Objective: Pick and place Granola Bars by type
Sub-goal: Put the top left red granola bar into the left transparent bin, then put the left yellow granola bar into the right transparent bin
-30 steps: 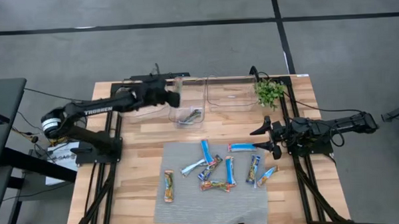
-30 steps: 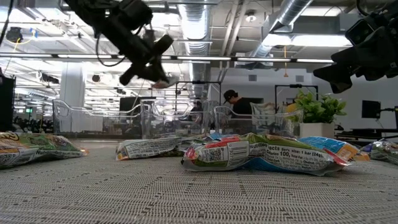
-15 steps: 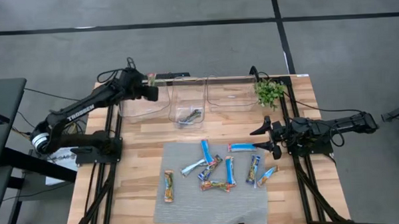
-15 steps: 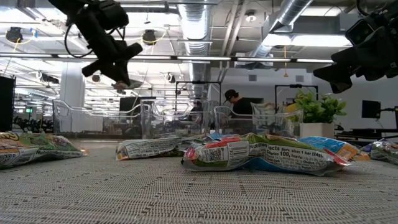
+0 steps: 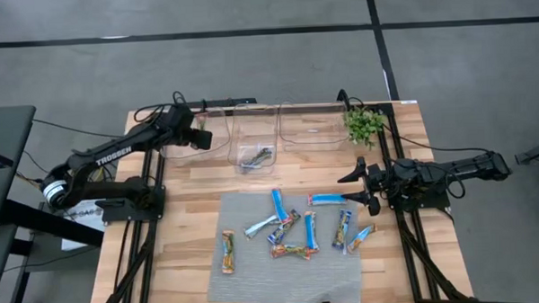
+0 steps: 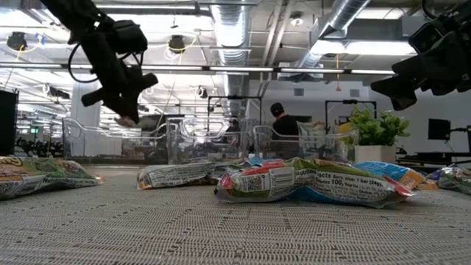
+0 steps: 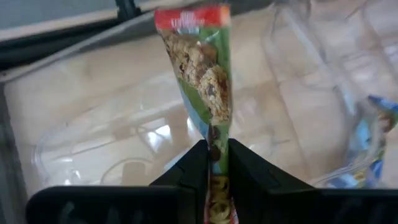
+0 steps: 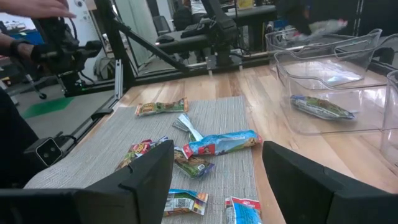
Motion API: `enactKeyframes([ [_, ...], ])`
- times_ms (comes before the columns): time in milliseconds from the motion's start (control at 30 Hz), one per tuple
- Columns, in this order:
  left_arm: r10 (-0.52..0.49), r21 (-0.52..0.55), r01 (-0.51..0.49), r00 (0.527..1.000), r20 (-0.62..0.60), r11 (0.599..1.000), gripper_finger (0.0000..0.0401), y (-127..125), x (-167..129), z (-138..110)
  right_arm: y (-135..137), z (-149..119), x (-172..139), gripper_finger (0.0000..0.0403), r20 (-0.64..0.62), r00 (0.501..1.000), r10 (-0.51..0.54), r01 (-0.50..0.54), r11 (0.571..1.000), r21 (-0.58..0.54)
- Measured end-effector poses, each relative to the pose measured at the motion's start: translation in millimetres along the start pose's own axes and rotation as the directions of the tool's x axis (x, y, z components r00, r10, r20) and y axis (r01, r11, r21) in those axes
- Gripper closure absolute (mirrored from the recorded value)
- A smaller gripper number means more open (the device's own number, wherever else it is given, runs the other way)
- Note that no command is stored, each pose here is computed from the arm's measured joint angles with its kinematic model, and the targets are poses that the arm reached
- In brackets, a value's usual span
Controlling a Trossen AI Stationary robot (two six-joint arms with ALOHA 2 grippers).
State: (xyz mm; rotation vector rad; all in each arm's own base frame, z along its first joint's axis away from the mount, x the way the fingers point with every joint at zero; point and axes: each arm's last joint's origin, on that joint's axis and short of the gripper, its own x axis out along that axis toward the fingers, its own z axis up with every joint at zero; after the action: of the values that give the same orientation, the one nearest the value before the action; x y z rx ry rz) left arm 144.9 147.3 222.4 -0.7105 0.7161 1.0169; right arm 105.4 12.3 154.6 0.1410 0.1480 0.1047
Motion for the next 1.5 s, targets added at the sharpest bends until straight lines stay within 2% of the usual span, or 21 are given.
enactKeyframes([
  [267,0.007,0.008,-0.007,1.0,-0.016,1.0,0.0269,3,6,-7,0,0,0,0.0163,0.0,1.0,0.0,0.0,1.0,0.0],
  [433,-0.017,0.006,0.017,1.0,-0.011,1.0,0.0241,2,6,-6,0,0,0,0.0163,0.0,1.0,0.0,0.0,1.0,0.0],
  [667,-0.159,0.03,0.158,0.987,0.031,0.987,0.0237,-5,0,-1,0,0,0,0.0163,0.0,1.0,0.0,0.0,1.0,0.0],
  [833,-0.287,0.073,0.281,0.954,0.091,0.957,0.0237,-16,-13,2,0,0,0,0.0163,0.0,1.0,0.0,0.0,1.0,0.0],
  [900,-0.364,0.12,0.351,0.925,0.111,0.929,0.0237,-22,-20,2,0,0,0,0.0163,0.0,1.0,0.0,0.0,1.0,0.0],
  [1000,-0.492,0.186,0.465,0.858,0.146,0.866,0.0237,-34,-33,2,0,0,0,0.0163,0.0,1.0,0.0,0.0,1.0,0.0],
  [1067,-0.581,0.237,0.54,0.796,0.167,0.808,0.0237,-43,-43,2,0,0,0,0.0163,0.0,1.0,0.0,0.0,1.0,0.0],
  [1167,-0.711,0.323,0.642,0.678,0.183,0.695,0.0237,-57,-59,1,0,0,0,0.0163,0.0,1.0,0.0,0.0,1.0,0.0],
  [1267,-0.791,0.376,0.703,0.59,0.165,0.603,0.0237,-69,-71,-4,0,0,0,0.0163,0.0,1.0,0.0,0.0,1.0,0.0],
  [1400,-0.83,0.359,0.757,0.546,0.113,0.546,0.0237,-81,-77,-14,0,0,0,0.0163,0.0,1.0,0.0,0.0,1.0,0.0],
  [1500,-0.845,0.318,0.791,0.531,0.065,0.522,0.0237,-93,-79,-25,0,0,0,0.0163,0.0,1.0,0.001,-0.001,1.0,0.0],
])
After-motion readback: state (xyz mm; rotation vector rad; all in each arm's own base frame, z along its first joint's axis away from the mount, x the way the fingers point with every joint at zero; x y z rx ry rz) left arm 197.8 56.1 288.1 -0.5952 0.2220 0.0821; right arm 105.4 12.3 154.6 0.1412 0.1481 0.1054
